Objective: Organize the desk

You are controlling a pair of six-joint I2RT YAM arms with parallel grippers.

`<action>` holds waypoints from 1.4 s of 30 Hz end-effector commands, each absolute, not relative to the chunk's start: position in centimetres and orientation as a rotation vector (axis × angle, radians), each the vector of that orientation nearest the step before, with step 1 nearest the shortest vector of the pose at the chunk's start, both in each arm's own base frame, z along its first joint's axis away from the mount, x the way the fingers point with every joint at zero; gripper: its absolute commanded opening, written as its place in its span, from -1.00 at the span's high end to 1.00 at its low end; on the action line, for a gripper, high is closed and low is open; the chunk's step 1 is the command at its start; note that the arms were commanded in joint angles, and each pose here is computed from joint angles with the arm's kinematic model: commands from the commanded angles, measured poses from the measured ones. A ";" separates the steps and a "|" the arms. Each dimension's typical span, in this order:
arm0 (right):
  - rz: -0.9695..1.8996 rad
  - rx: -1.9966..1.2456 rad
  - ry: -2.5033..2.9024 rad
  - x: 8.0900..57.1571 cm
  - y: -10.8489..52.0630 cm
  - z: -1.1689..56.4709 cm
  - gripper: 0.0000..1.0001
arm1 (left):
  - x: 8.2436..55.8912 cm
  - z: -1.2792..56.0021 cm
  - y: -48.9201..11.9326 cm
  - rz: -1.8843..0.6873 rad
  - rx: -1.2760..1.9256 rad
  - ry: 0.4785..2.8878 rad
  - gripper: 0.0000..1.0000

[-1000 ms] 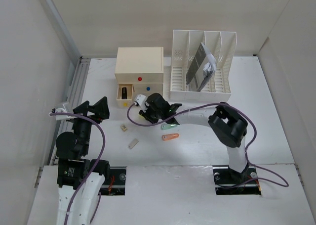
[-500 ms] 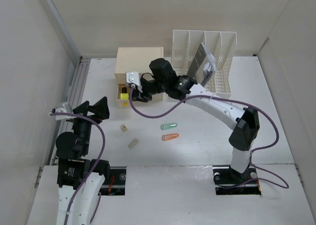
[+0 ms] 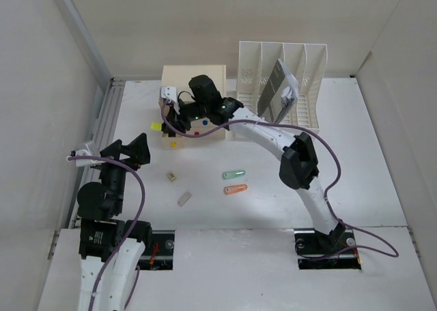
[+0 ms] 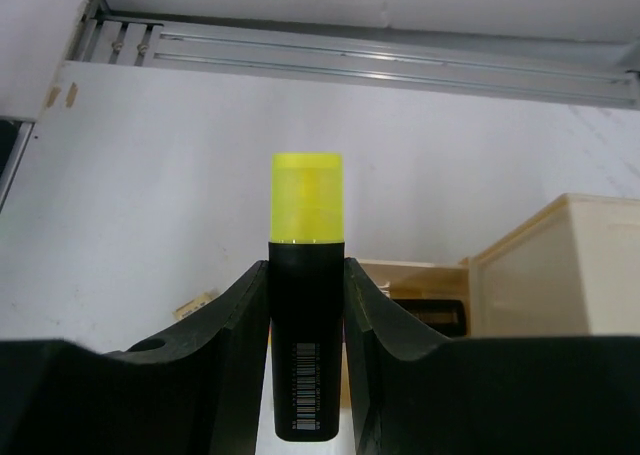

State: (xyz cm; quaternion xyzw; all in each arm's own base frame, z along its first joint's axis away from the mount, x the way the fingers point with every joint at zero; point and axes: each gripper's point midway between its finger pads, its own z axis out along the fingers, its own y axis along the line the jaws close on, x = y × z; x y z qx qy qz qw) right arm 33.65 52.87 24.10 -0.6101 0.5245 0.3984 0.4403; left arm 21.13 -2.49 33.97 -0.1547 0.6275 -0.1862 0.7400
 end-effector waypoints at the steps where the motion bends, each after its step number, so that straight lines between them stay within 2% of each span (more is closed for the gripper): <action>1: 1.102 -1.478 1.145 33.5 53.9 28.5 1.00 | 21.1 34.9 -2.1 -0.399 -0.348 1.333 -0.80; 8: 1.132 -1.458 1.114 35.2 54.1 28.3 1.00 | 21.4 34.5 -2.0 -0.389 -0.358 1.349 -0.80; 20: 1.132 -1.467 1.226 37.0 53.9 22.6 1.00 | 21.6 34.3 -1.9 -0.380 -0.366 1.356 -0.80; 29: 1.091 -1.454 1.253 37.8 54.0 21.6 1.00 | 21.6 34.3 -1.9 -0.380 -0.366 1.356 -0.80; 36: 1.057 -1.484 1.294 37.2 53.5 19.9 0.88 | 21.4 34.5 -1.8 -0.383 -0.365 1.347 -0.80; 39: 1.040 -1.514 1.298 36.4 53.3 19.1 0.67 | 21.4 34.5 -1.8 -0.383 -0.365 1.347 -0.80; 42: 1.030 -1.527 1.296 35.7 53.2 19.3 0.35 | 21.4 34.5 -1.8 -0.383 -0.365 1.347 -0.80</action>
